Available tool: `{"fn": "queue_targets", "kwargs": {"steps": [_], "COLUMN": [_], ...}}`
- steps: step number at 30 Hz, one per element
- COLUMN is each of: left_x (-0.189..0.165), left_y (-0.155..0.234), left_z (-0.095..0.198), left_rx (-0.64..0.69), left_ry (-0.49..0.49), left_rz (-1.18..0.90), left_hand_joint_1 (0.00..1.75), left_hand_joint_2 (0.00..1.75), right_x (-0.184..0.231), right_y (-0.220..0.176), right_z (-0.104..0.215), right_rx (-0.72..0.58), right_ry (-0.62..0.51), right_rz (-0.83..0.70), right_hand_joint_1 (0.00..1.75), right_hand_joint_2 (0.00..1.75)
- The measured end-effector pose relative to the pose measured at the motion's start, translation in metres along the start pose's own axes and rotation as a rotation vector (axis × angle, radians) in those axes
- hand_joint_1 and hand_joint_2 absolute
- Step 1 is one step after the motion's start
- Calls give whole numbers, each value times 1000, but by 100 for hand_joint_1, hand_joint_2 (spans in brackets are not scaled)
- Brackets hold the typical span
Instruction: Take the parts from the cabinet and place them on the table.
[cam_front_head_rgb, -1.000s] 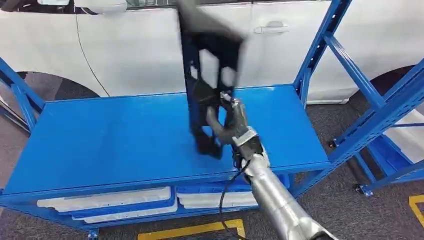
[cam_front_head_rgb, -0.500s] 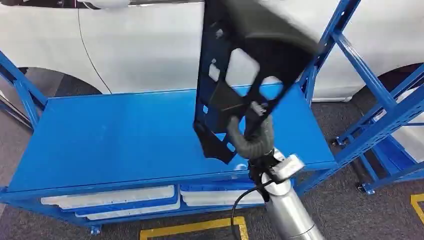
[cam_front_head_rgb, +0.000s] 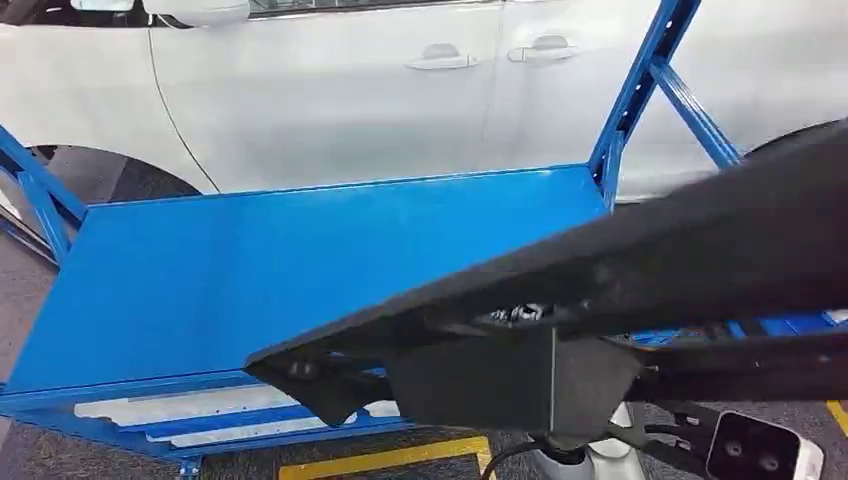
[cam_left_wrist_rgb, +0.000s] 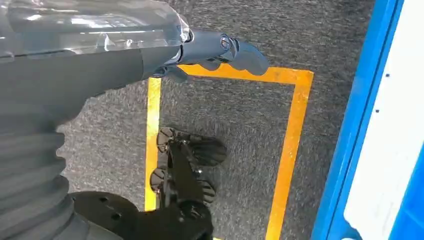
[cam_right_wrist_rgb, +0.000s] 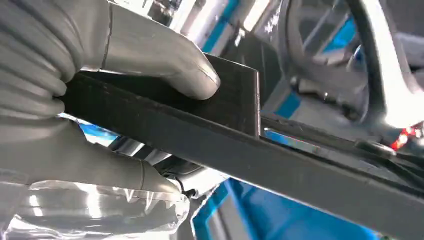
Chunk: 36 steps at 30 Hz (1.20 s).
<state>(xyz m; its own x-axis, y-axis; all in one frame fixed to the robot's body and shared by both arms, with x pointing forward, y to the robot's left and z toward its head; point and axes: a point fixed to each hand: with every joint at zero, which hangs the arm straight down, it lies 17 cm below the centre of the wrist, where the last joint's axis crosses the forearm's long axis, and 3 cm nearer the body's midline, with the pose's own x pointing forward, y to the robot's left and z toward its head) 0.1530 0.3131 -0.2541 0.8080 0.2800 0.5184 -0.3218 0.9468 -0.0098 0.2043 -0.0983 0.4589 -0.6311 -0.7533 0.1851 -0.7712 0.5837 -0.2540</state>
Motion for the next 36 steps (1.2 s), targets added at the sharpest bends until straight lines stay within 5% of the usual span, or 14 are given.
{"fn": "queue_targets", "kwargs": {"steps": [24,36], "left_x": [-6,-6], "left_y": [2,-13], "left_z": [0,1], "left_rx": [-3,-38], "left_ry": [23,28], "left_rz": [-40,-71], "left_hand_joint_1": [0,0], "left_hand_joint_2": [175,175], "right_x": [15,5], "right_y": [11,8], "right_z": [-11,0], "right_rx": [-18,-24], "right_ry": [-70,-17], "right_rz": [-97,-100], "right_hand_joint_1": [175,175], "right_hand_joint_2": [175,175]}}
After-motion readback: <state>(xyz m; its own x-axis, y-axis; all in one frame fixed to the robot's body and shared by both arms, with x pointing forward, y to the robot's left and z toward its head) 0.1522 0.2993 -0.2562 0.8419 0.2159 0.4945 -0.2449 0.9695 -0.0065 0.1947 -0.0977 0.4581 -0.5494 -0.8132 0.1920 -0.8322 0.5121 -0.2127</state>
